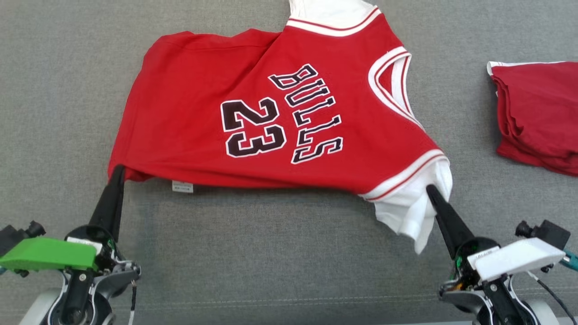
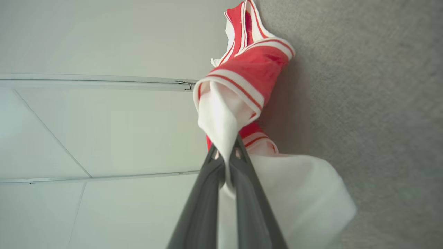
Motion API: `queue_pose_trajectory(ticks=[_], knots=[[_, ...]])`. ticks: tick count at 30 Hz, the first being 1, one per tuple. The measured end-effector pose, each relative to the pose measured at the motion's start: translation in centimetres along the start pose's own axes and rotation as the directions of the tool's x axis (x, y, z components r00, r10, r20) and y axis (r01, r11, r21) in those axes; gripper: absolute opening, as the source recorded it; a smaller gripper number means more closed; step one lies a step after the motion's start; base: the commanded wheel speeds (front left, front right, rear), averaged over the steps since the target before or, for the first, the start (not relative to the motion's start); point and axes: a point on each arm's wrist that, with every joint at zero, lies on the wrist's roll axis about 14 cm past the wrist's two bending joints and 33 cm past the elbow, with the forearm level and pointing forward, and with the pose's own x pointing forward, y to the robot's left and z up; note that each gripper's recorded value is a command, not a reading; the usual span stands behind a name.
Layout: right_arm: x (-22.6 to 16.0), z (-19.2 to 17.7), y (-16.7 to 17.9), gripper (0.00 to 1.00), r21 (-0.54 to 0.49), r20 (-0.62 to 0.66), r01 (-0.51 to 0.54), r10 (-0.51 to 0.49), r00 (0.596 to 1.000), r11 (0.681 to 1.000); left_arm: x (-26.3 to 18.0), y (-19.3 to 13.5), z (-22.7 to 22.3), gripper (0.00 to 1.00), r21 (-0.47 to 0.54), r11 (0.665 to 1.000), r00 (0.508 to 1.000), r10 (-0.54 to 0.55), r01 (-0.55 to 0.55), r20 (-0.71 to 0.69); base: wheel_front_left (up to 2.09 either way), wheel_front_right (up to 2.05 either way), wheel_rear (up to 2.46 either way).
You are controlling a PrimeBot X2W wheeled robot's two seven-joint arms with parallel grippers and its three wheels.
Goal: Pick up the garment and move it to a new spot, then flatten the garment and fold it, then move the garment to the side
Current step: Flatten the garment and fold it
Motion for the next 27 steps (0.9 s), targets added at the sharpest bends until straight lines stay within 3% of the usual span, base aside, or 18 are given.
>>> queue_pose_trajectory(ticks=[4,7,14,21,26,27], knots=[[-2.6,0.0,-3.4,0.00,-0.027,0.007,0.130,-0.130,0.992,0.991,-1.5,1.8,-1.5,0.00,0.005,0.998,0.996,0.070,-0.070,-0.057,0.00,0.00,0.00],[-3.4,-0.2,-4.5,0.00,-0.051,0.004,0.171,-0.171,0.985,0.984,-2.7,3.9,-1.6,0.00,0.012,0.988,0.986,0.156,-0.155,-0.065,0.00,0.00,0.00],[-1.9,0.1,-2.4,0.00,-0.085,0.007,0.105,-0.105,0.994,0.991,-2.1,3.1,-3.3,0.00,0.040,0.988,0.977,0.155,-0.150,-0.147,0.00,0.00,0.00],[1.1,0.0,-0.4,0.00,-0.124,-0.015,0.037,-0.039,0.999,0.992,2.6,-0.5,-3.7,0.00,0.205,0.978,0.973,0.091,-0.047,-0.213,0.00,0.00,0.00],[2.5,-1.1,-0.6,0.00,-0.123,-0.056,0.036,-0.043,0.998,0.992,5.8,-1.4,-4.9,0.00,0.208,0.978,0.969,0.076,-0.026,-0.237,0.00,0.00,0.00],[2.8,-1.3,-0.7,0.00,-0.123,-0.064,0.037,-0.045,0.997,0.992,6.4,-1.3,-5.5,0.27,0.205,0.978,0.965,0.080,-0.028,-0.248,0.00,0.00,0.00]])
